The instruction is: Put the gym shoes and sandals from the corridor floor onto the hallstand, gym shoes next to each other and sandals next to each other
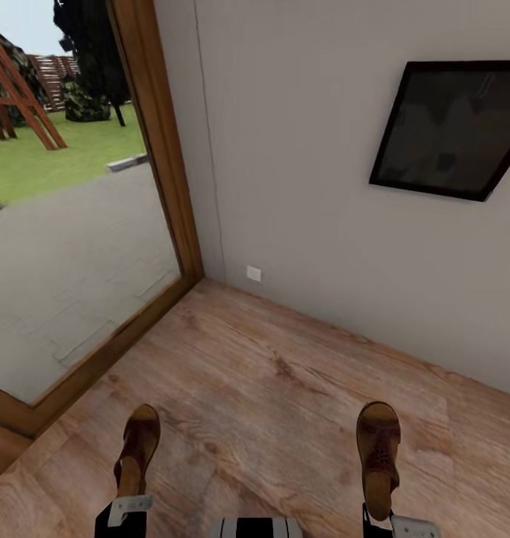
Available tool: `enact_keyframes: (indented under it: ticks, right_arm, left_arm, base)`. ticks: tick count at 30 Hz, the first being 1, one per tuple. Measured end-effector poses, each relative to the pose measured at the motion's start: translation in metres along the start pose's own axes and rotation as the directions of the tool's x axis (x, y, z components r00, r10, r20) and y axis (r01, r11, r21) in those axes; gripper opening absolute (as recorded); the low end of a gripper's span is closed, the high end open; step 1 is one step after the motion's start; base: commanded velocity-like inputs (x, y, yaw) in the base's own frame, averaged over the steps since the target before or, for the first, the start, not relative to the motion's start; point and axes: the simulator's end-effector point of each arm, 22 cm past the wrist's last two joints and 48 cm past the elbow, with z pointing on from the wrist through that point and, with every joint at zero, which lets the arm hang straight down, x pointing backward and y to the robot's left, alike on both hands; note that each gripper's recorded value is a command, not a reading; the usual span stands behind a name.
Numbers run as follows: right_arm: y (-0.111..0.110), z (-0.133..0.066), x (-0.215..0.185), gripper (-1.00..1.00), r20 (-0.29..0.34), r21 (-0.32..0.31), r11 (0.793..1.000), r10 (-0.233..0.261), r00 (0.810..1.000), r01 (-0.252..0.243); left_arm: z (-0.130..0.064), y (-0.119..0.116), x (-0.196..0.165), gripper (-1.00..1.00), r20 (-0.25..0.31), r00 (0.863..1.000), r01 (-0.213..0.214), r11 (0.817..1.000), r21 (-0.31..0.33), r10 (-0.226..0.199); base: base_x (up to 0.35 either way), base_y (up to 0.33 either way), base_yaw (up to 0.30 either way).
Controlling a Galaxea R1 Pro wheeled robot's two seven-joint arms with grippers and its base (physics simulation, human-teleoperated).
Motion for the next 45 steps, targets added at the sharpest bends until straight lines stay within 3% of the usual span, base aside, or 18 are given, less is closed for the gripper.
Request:
enact_keyframes:
  ticks: [10, 28, 45]
  right_arm:
    - [0.0, -0.002, -0.024, -1.0, 0.053, 0.001, 1.0, 0.017, 0.998, -0.017]
    - [-0.003, -0.006, -0.062, -1.0, 0.137, 0.003, 0.999, 0.039, 0.99, -0.04]
    - [-0.008, -0.023, -0.098, -1.0, 0.144, 0.004, 0.999, 0.042, 0.989, -0.043]
  left_arm:
    - [-0.004, -0.001, -0.027, -1.0, 0.056, 0.998, 0.004, 1.0, 0.002, -0.004]
    - [-0.013, -0.001, -0.069, -1.0, 0.144, 0.99, 0.008, 1.0, 0.006, -0.008]
    - [-0.035, -0.001, -0.103, -1.0, 0.15, 0.989, 0.008, 1.0, 0.005, -0.009]
  base:
    - [0.0, 0.0, -0.113]
    - [0.0, 0.0, -0.266]
    - [0.0, 0.0, -0.218]
